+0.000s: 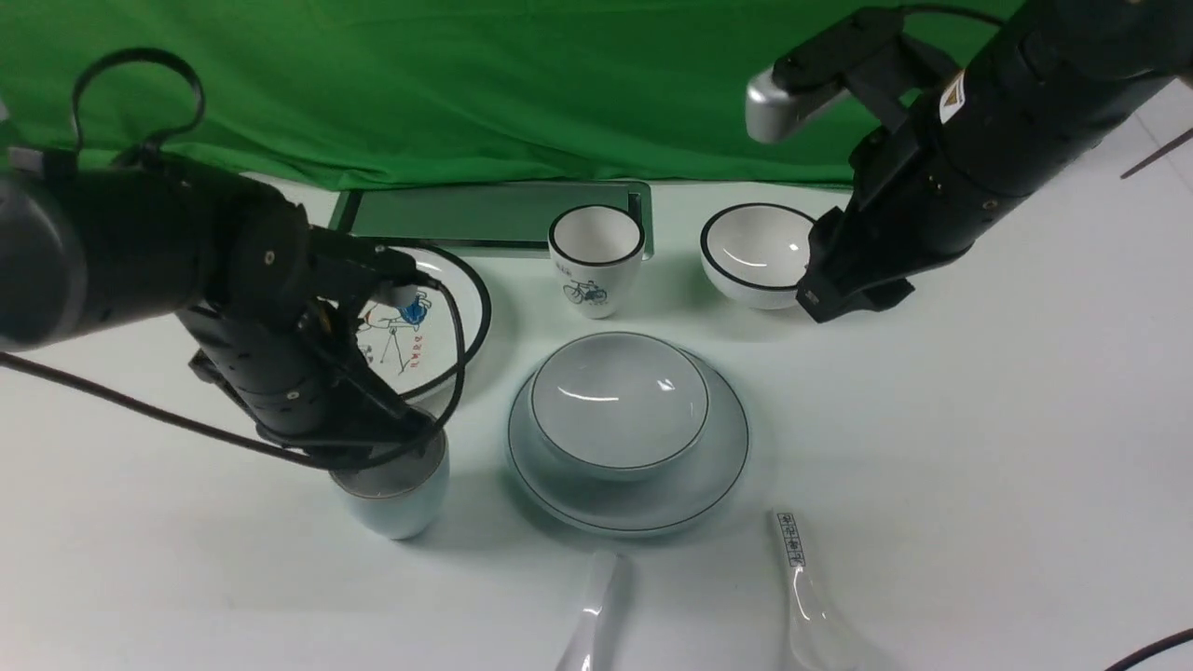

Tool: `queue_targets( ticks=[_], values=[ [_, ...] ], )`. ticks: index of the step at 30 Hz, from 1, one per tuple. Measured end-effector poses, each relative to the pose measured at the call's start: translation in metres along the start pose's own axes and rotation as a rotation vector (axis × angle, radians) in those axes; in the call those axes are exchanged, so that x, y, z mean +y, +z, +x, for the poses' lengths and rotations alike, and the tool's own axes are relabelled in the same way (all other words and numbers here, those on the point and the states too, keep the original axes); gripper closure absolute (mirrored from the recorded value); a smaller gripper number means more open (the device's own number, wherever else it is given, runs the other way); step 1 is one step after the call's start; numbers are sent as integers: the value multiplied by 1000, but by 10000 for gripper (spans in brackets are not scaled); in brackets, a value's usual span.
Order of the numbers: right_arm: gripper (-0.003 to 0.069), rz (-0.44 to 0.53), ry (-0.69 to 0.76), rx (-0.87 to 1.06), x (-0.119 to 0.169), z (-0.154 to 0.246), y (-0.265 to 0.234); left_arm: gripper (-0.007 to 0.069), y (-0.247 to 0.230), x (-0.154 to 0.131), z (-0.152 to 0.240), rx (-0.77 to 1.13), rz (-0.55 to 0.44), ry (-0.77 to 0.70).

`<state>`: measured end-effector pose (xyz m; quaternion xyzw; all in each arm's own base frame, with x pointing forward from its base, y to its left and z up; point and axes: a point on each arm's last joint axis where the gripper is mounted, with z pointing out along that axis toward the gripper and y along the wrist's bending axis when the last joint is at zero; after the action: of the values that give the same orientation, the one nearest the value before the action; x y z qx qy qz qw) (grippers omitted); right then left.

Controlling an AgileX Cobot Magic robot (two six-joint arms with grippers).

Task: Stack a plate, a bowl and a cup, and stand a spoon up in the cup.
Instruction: Use the left arm to grab a blue teacup, then use the left arm to put the blue teacup into the blue rice bowl in the middle

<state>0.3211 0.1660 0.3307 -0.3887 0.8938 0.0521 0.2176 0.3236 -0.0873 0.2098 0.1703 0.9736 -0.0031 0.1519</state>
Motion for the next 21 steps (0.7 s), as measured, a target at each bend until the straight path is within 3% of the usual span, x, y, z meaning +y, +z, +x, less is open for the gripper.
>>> queue_targets(
  ticks=[4, 6, 11, 15, 21],
  values=[
    [362, -18, 0, 44, 2, 5, -4, 633, -20, -1, -7, -20, 5, 4],
    [382, -23, -1, 55, 4, 8, -11, 633, -48, -10, -22, -119, 44, 23],
    [402, -1, -7, -7, 7, 11, -38, 633, -88, -61, -61, -316, 172, 168],
    [403, 14, -11, -47, 10, 14, -56, 633, -73, -84, -90, -281, 217, 212],
    [403, 18, -12, -58, 11, 15, -62, 633, -13, -92, -122, -95, 203, 251]
  ],
)
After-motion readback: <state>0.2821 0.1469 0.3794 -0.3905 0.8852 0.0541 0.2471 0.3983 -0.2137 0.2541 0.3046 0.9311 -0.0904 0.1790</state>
